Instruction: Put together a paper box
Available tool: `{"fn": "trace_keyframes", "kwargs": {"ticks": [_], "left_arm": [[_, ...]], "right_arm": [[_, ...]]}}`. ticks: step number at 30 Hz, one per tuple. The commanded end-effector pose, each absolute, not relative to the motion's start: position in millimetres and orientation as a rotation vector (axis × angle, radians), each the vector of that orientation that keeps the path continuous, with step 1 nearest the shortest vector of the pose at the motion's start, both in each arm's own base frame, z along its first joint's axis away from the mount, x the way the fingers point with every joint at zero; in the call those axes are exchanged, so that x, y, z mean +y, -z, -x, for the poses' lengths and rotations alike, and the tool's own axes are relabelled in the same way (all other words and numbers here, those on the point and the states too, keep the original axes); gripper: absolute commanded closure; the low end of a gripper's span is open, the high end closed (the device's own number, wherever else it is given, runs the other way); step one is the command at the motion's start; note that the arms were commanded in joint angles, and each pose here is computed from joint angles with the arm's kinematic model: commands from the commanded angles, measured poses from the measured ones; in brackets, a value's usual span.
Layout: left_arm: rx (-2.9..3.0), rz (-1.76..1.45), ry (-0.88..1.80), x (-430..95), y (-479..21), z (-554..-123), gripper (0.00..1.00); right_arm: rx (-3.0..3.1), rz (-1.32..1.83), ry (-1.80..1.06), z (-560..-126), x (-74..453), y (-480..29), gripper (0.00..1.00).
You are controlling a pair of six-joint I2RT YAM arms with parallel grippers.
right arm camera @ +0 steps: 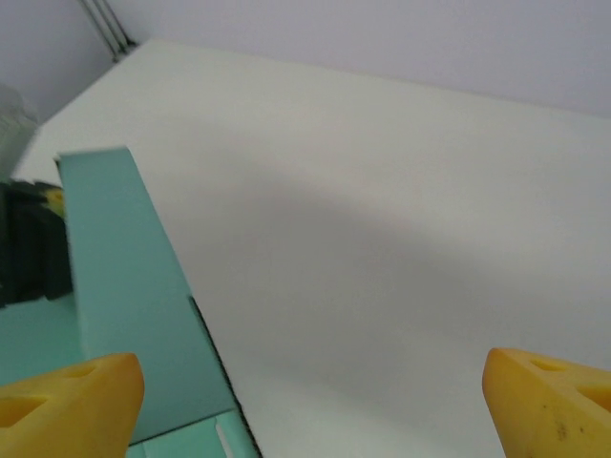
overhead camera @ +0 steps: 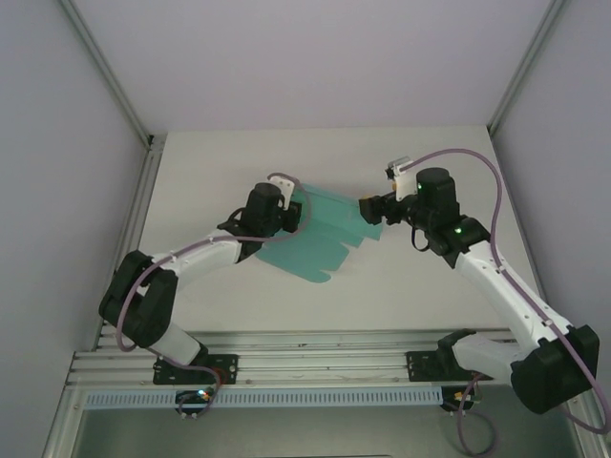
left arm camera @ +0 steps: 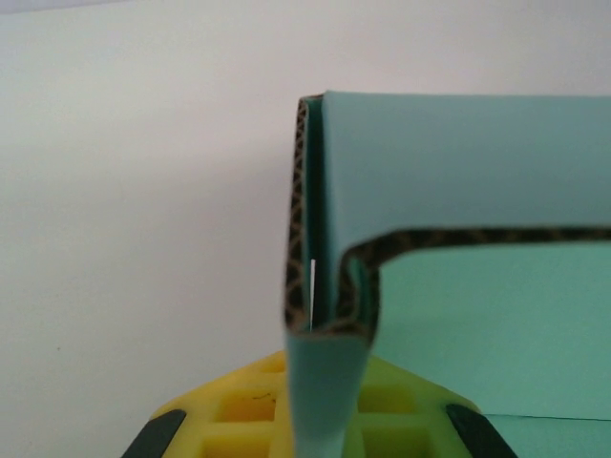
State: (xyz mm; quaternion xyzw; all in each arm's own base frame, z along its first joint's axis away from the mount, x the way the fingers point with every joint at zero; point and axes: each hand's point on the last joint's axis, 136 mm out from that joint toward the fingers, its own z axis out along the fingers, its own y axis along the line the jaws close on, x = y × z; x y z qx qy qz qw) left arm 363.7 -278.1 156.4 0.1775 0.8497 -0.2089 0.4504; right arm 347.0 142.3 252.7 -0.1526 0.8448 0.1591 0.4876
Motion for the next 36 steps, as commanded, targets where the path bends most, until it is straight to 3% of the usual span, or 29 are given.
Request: {"fn": "trace_keyframes", "kwargs": {"ticks": [1, 8, 15, 21, 25, 31, 36], "left_arm": [[2.063, -0.432, 0.529, -275.3, -171.7, -361.3, 1.00], [2.088, -0.401, 0.560, -278.2, -175.1, -361.1, 1.00], [2.055, -0.392, 0.665, -288.0, -189.7, -356.2, 1.00], [2.032, -0.433, 0.733, -302.0, -198.4, -347.1, 1.00], [2.048, -0.431, 0.787, -316.0, -191.1, -342.3, 1.00], [2.063, -0.348, 0.852, -321.6, -190.9, -343.6, 1.00], [2.078, -0.295, 0.763, -307.5, -188.2, -349.6, 1.00]], "right_arm": [[2.094, 0.411, -0.433, -343.2, 150.1, -243.6, 0.09], [2.087, 0.512, -0.655, -341.7, 187.2, -237.2, 0.09], [2.090, 0.543, -0.656, -349.0, 196.6, -225.5, 0.09], [2.022, 0.445, -0.654, -369.6, 199.9, -228.9, 0.08], [1.837, 0.272, -0.660, -391.2, 197.2, -248.6, 0.01], [1.745, 0.112, -0.353, -404.1, 178.6, -252.3, 0.00], [1.764, 0.098, -0.184, -390.7, 166.0, -262.4, 0.00]]}}
